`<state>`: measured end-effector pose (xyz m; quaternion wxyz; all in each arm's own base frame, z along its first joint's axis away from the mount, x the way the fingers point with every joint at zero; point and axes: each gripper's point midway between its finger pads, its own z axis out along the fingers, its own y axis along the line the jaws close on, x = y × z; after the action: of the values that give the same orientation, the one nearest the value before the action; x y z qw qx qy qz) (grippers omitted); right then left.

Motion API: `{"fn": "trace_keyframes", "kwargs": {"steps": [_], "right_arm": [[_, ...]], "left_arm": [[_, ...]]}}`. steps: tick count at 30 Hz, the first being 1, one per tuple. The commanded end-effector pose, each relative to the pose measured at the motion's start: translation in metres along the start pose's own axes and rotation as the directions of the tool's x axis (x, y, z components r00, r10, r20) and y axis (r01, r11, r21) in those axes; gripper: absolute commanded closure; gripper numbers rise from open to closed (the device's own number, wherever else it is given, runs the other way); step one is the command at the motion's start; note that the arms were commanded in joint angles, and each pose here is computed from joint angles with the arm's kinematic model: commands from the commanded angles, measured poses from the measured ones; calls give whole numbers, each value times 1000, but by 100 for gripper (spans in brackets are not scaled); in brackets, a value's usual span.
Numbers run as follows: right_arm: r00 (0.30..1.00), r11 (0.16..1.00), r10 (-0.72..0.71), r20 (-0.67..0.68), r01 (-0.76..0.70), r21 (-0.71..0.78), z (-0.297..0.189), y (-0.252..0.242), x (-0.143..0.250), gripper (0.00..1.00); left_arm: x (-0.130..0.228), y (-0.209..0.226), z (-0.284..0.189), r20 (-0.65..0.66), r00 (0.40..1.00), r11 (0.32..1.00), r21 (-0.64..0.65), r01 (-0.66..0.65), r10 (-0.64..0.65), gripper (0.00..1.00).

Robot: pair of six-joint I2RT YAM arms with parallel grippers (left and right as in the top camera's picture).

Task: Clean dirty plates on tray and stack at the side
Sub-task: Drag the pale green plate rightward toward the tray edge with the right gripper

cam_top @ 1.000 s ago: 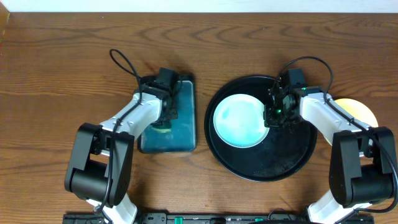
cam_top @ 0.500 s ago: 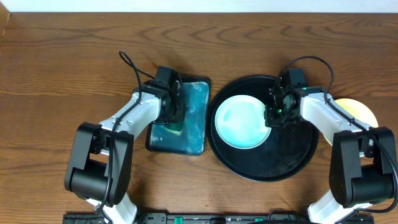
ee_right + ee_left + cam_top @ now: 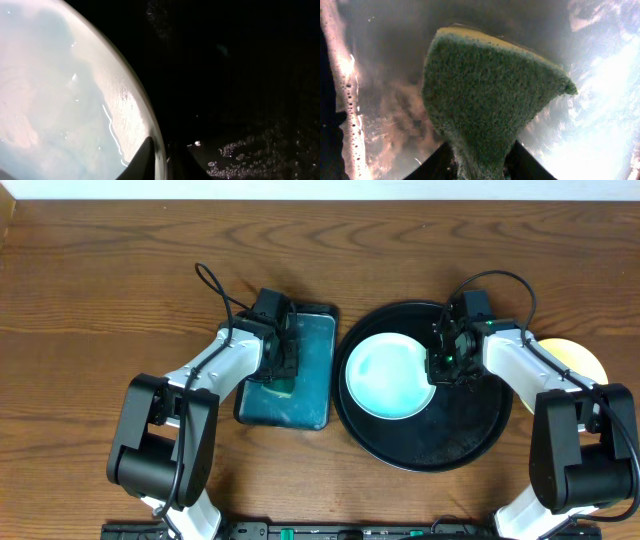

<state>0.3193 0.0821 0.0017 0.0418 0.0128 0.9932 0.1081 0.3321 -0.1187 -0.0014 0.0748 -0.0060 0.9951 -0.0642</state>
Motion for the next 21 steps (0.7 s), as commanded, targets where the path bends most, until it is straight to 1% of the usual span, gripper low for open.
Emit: {"fn": "trace_keyframes", "kwargs": {"steps": [1, 3, 8, 12, 14, 15, 16, 18, 21], "right_arm": [[1000, 1000, -16, -9, 16, 16, 5, -1, 4, 85], [1000, 1000, -26, -4, 26, 14, 6, 2, 3, 84], [998, 998, -56, 6, 56, 9, 8, 11, 3, 84], [997, 997, -72, 0, 72, 8, 10, 16, 5, 89], [997, 997, -76, -6, 76, 8, 11, 18, 7, 93], [997, 997, -78, -8, 78, 8, 12, 18, 7, 95], [997, 997, -79, -11, 79, 8, 12, 18, 8, 99], [997, 998, -69, -16, 69, 9, 12, 19, 9, 99], [998, 999, -46, -37, 47, 15, 12, 17, 15, 99]], "left_arm": [[27, 10, 19, -97, 995, 999, -46, 5, -9, 58], [27, 10, 19, -97, 995, 999, -46, 5, -9, 52], [27, 10, 19, -97, 995, 999, -46, 5, -9, 45], [27, 11, 19, -98, 995, 999, -46, 5, -10, 41], [28, 11, 19, -98, 995, 999, -46, 7, -12, 36], [28, 11, 19, -98, 995, 999, -46, 7, -12, 32], [28, 11, 19, -99, 995, 999, -47, 7, -12, 29], [28, 11, 19, -99, 995, 999, -47, 7, -12, 25], [28, 11, 19, -98, 995, 999, -46, 7, -12, 23]]}}
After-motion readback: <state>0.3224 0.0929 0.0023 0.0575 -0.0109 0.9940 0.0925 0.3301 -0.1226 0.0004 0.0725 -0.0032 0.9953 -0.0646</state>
